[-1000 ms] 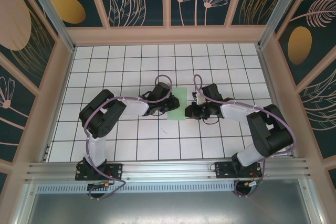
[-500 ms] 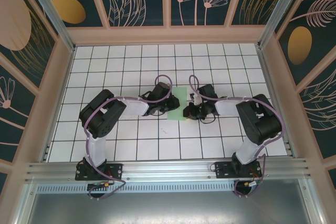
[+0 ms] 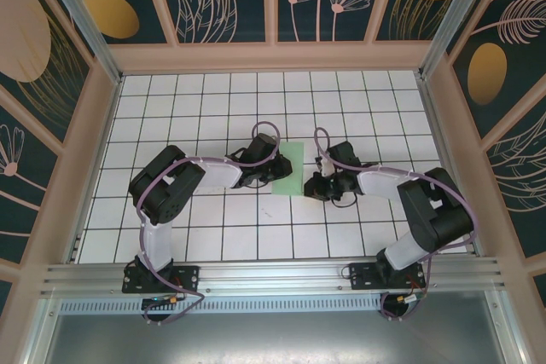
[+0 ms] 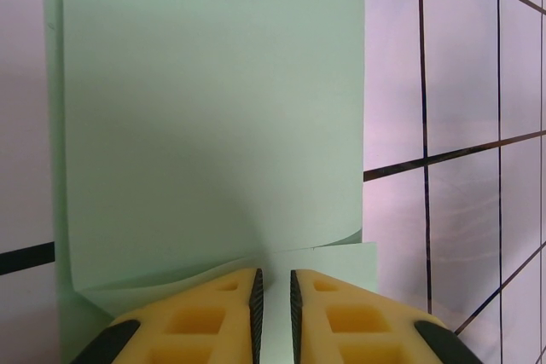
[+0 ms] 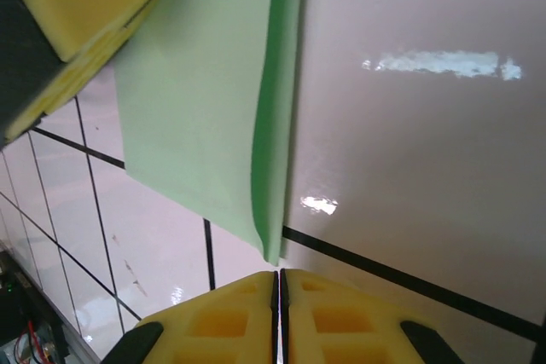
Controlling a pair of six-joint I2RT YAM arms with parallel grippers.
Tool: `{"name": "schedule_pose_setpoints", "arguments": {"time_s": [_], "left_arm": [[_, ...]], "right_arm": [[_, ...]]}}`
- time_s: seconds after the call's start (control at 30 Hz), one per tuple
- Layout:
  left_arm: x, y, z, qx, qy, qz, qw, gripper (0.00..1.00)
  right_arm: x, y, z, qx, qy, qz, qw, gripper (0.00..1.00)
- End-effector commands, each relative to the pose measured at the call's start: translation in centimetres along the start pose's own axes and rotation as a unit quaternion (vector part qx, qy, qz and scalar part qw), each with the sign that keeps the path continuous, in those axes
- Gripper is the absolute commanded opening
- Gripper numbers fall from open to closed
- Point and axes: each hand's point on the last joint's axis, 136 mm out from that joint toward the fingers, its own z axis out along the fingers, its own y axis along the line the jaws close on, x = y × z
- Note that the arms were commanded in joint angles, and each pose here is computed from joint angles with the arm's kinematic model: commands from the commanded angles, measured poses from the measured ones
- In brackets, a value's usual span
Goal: Fold a paper plane with a square sheet of paper (pick it up from the middle)
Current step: Fold the triangle a second time at the center of the table.
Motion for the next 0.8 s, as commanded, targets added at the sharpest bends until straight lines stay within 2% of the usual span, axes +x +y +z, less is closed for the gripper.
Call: {"name": "schedule_pose_setpoints", "arguments": {"time_s": [0.0, 0.1, 0.2, 0.33, 0.43, 0.53, 0.77], "left_arm": [[1.4, 3.3, 0.5, -0.056, 0.023, -0.004, 0.998, 0.21], [1.4, 3.0, 0.5, -0.051, 0.023, -0.004, 0.998, 0.21], [1.4, 3.0, 0.5, -0.052, 0.023, -0.002, 0.998, 0.21], [1.5, 3.2, 0.5, -0.052, 0.024, -0.003, 0.998, 0.21], [1.1, 3.0, 0.3, -0.052, 0.016, 0.004, 0.999, 0.22], [0.2, 3.9, 0.0, -0.080, -0.001, 0.023, 0.997, 0.22], [-1.7, 6.0, -0.1, -0.117, -0.030, 0.043, 0.992, 0.20]], "right_arm": [[-2.6, 2.8, -0.5, -0.043, -0.029, -0.001, 0.999, 0.13], [-3.6, 3.4, 0.5, -0.061, -0.027, 0.003, 0.998, 0.13], [-3.7, 1.9, 1.9, -0.044, -0.013, 0.019, 0.999, 0.13], [-2.5, 0.0, 3.3, -0.025, 0.017, 0.030, 0.999, 0.12], [-1.4, -2.6, 3.7, 0.030, 0.026, 0.041, 0.998, 0.11], [0.2, -5.1, 3.9, 0.075, 0.043, 0.052, 0.995, 0.10], [1.7, -6.0, 3.9, 0.079, 0.055, 0.055, 0.994, 0.10]]}}
